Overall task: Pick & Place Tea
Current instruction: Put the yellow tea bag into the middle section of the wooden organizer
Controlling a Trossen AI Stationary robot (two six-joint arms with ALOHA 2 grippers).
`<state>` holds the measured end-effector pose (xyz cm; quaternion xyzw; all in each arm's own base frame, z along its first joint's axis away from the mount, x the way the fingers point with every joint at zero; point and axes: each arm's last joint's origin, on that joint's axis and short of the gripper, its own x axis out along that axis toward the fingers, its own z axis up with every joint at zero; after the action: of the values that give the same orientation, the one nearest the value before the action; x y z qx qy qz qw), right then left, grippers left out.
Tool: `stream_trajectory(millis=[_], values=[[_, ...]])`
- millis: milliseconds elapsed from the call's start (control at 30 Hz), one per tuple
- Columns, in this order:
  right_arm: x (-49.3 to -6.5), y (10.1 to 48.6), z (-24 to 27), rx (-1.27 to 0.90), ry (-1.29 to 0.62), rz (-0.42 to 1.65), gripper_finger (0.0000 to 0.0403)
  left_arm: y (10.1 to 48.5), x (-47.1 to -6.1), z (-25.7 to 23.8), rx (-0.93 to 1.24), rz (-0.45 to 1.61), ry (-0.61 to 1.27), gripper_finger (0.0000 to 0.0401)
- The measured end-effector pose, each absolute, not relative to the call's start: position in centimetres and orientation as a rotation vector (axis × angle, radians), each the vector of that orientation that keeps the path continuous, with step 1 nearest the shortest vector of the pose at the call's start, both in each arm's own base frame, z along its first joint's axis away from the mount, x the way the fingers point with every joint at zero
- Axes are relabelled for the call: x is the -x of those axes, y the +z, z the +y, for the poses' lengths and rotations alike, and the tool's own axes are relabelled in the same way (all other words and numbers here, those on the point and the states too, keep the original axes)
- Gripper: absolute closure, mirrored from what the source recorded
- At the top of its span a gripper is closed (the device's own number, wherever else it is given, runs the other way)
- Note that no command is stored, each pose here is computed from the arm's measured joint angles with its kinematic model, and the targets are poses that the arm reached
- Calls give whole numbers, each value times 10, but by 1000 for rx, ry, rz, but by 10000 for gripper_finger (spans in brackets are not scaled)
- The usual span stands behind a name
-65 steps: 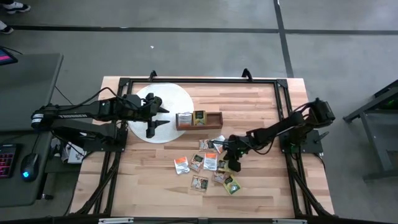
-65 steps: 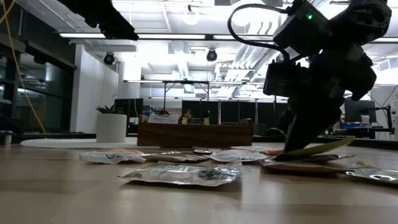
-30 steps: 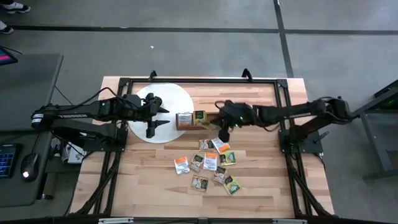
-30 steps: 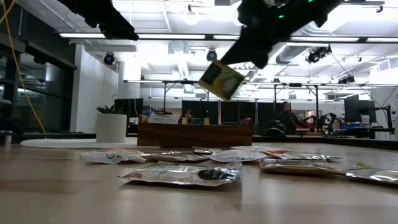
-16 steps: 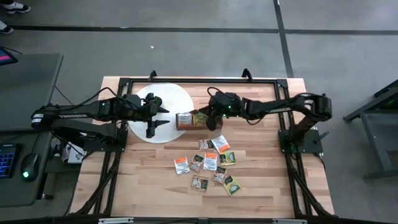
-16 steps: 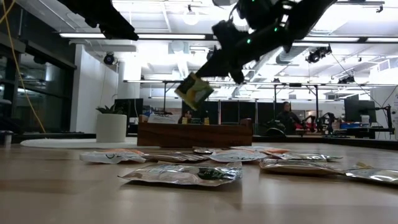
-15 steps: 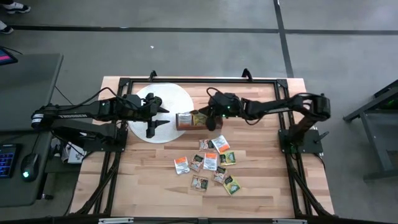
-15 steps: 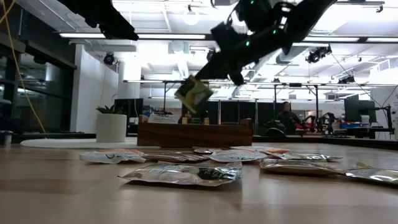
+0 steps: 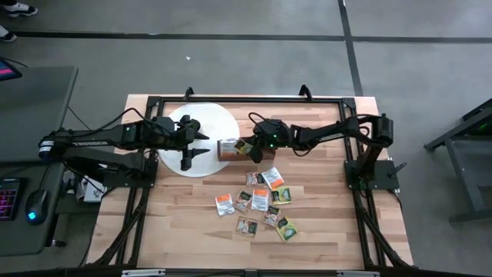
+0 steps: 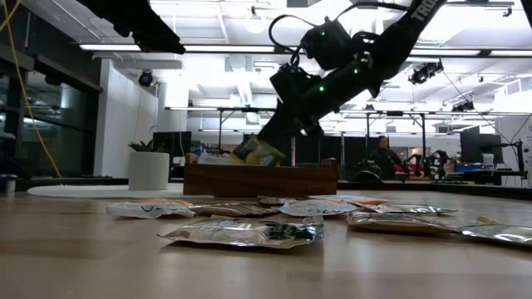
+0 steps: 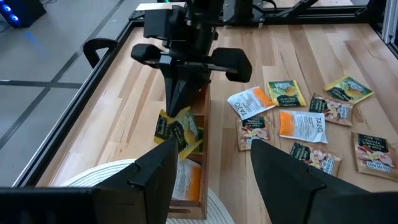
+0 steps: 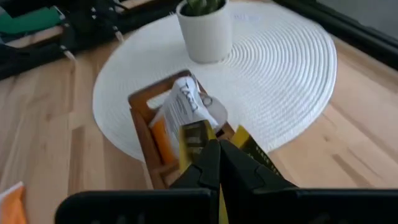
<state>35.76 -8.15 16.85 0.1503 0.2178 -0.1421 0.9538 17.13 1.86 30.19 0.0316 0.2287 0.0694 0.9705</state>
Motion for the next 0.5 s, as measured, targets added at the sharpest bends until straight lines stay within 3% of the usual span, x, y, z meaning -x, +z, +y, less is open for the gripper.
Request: stream_trajectory(millis=[500], values=[[-356, 167, -86, -347, -314, 453, 401, 302, -171, 19, -64, 462, 141, 199]])
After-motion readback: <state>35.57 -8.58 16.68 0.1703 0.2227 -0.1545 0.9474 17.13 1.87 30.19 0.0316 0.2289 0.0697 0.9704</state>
